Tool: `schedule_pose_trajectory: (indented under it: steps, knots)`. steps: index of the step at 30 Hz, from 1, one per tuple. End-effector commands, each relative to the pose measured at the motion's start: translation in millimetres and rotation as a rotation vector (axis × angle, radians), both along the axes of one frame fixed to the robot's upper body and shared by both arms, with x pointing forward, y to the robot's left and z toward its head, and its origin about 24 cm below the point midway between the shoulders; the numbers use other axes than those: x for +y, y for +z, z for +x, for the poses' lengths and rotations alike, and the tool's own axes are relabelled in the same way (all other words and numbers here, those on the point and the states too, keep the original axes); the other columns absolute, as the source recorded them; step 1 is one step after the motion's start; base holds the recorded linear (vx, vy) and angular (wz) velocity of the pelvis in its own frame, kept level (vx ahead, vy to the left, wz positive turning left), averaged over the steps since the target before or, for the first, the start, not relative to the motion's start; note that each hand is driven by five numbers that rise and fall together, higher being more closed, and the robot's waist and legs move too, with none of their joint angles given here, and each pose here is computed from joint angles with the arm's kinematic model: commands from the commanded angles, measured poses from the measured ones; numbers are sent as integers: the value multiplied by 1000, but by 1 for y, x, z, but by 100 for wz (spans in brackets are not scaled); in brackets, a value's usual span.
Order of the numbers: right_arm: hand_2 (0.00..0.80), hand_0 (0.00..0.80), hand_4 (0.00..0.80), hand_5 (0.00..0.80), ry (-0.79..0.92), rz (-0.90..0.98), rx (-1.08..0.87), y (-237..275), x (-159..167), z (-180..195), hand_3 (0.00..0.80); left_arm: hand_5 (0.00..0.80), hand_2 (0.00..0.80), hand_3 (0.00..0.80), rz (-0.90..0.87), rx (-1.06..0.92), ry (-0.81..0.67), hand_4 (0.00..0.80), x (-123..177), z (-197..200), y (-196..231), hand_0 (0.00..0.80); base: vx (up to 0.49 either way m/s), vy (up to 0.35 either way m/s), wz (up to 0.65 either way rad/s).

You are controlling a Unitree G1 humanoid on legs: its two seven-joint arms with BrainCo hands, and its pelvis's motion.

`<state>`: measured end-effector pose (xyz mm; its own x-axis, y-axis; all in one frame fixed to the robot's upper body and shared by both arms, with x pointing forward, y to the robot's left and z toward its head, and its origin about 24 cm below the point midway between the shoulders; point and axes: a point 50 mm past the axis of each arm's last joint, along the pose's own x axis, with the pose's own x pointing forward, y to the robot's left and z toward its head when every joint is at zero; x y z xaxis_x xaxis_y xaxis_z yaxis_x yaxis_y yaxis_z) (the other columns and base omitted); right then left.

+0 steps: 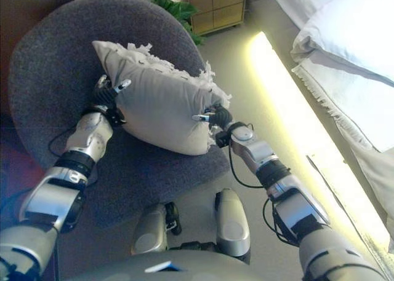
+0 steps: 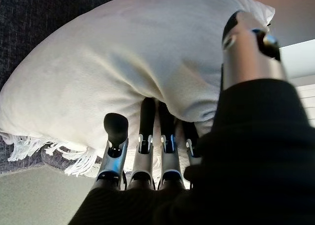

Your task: Pick up the cushion and take it to the sofa

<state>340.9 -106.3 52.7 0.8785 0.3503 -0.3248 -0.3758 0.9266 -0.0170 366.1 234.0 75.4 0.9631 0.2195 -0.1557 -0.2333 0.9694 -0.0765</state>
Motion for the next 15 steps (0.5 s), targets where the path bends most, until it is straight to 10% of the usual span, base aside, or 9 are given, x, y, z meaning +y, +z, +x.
schedule_pose_trajectory:
  steps: [1, 15]
  knots:
    - [0, 0, 0, 0, 81, 147, -127, 36, 30, 3, 0, 0, 0, 0, -29, -137, 12, 0, 0, 16, 39, 0, 31, -9, 2]
    - [0, 0, 0, 0, -132, 101, -184, 22, -61, -6, 0, 0, 0, 0, -160, -229, 62, 0, 40, -20, 18, 0, 41, -1, 8]
